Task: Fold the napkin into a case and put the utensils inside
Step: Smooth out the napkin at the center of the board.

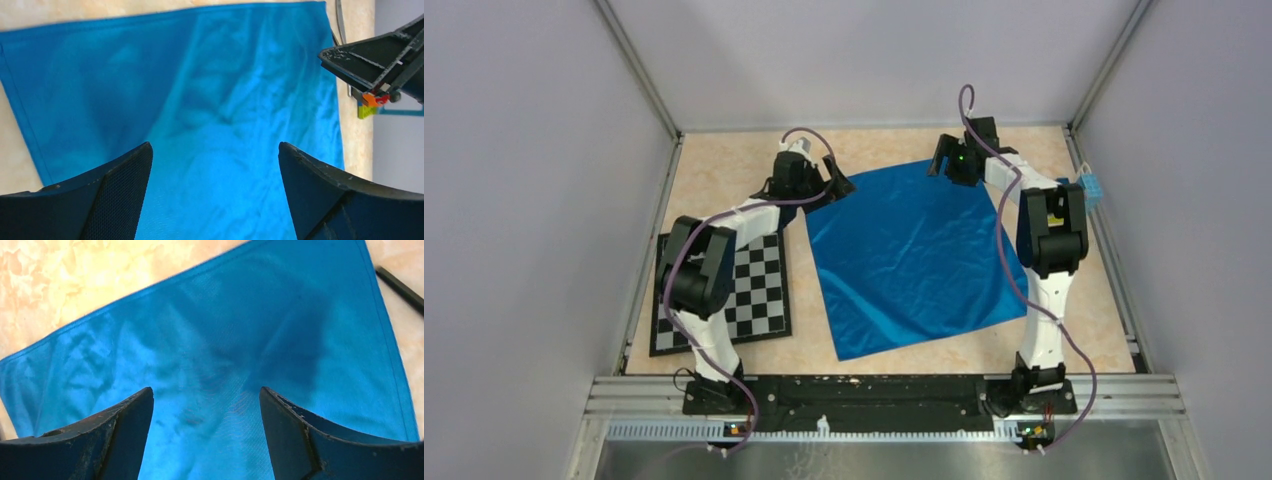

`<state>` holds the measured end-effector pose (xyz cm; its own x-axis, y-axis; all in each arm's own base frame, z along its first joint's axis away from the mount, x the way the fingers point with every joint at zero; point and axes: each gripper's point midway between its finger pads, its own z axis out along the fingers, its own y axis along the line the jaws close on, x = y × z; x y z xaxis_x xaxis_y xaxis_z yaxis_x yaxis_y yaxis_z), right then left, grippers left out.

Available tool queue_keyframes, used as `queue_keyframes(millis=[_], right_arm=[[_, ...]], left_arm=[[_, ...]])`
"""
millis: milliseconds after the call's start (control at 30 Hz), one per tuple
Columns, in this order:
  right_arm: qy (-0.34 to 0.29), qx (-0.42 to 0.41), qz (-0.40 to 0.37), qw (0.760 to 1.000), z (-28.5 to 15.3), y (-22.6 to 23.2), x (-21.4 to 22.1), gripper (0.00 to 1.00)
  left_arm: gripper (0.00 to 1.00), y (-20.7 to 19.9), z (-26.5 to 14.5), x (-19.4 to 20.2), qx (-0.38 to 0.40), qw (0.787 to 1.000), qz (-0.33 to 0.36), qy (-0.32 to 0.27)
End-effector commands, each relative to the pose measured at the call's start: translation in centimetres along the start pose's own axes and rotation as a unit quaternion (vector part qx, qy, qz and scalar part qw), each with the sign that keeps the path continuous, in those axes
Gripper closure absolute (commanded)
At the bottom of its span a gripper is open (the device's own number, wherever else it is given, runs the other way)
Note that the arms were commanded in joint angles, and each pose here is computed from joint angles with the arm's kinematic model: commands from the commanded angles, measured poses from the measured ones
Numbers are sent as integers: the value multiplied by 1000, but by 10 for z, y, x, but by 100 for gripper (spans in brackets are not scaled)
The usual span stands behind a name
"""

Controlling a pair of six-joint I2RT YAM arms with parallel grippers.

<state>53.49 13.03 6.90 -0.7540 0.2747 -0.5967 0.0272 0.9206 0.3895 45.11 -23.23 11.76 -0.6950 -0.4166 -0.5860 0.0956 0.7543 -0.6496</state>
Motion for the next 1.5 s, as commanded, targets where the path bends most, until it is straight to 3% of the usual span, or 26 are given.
queue_keyframes(millis=[0,400,633,833,900,1000,1133,1233,1467], right_arm=[[-15,-22,-21,999,14,13,-22,23],[3,-34,-29,999,56,5,-8,23],[21,-53,-48,997,63,15,-16,23],[-14,-13,-76,997,-24,50,-41,21],[-25,31,-70,997,-62,47,-31,21],[-15,37,10,999,-105,36,8,20],[34,85,78,993,-159,-10,79,20],[23,151,106,983,-201,-64,122,19],[12,269,220,938,-245,-141,178,20]], left_arm=[[1,3,31,-18,24,999,23,-18],[1,78,67,-27,-32,999,-29,-26],[1,86,78,-39,-41,999,0,-15],[1,11,23,-53,4,999,41,-16],[1,-23,-9,-48,32,998,41,-18],[1,-65,-51,-11,112,993,35,22],[1,-97,-93,17,185,978,59,71],[1,-105,-113,26,201,968,102,112],[1,-118,-142,25,228,956,152,100]])
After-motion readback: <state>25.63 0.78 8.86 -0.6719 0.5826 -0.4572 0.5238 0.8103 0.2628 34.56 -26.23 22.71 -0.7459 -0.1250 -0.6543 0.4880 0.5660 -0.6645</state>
